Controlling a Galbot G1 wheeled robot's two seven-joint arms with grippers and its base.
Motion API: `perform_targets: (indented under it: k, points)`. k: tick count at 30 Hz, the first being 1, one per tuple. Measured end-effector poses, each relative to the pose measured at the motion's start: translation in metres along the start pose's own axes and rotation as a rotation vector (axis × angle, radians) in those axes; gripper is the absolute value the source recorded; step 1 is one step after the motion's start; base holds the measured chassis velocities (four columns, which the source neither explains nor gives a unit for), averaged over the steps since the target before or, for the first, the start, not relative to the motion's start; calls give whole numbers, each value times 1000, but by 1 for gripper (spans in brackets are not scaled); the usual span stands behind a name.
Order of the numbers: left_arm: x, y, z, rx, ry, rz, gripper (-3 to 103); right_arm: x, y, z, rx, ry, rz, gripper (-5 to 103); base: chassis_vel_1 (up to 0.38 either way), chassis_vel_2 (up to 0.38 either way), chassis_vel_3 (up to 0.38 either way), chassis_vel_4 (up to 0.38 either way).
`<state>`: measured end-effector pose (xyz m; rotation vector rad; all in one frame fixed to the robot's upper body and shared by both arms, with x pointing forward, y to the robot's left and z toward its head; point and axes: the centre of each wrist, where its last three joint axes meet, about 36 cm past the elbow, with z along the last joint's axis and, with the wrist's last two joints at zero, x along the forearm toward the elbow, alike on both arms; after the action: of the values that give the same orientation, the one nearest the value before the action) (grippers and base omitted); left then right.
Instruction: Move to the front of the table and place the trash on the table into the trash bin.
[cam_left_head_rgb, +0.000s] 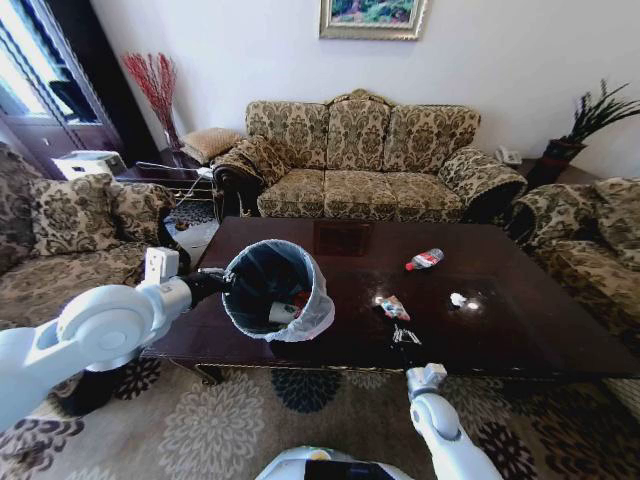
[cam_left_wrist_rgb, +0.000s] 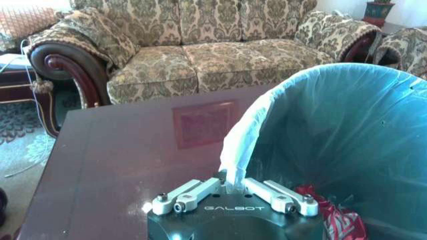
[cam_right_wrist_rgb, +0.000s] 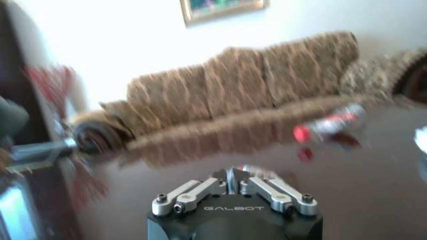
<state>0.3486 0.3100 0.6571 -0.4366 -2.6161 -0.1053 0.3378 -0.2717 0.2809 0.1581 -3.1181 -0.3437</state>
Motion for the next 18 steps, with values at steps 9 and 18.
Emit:
perform_targets:
  k: [9,18]
  points:
    - [-1,-1,2,-6,3,4,0,-34,-18,-10,27,15,94,44,0,0,0,0]
    - [-2,2,2,-3,-4,-2,0,-50,-16,3,67,66,119,71,0,0,0,0]
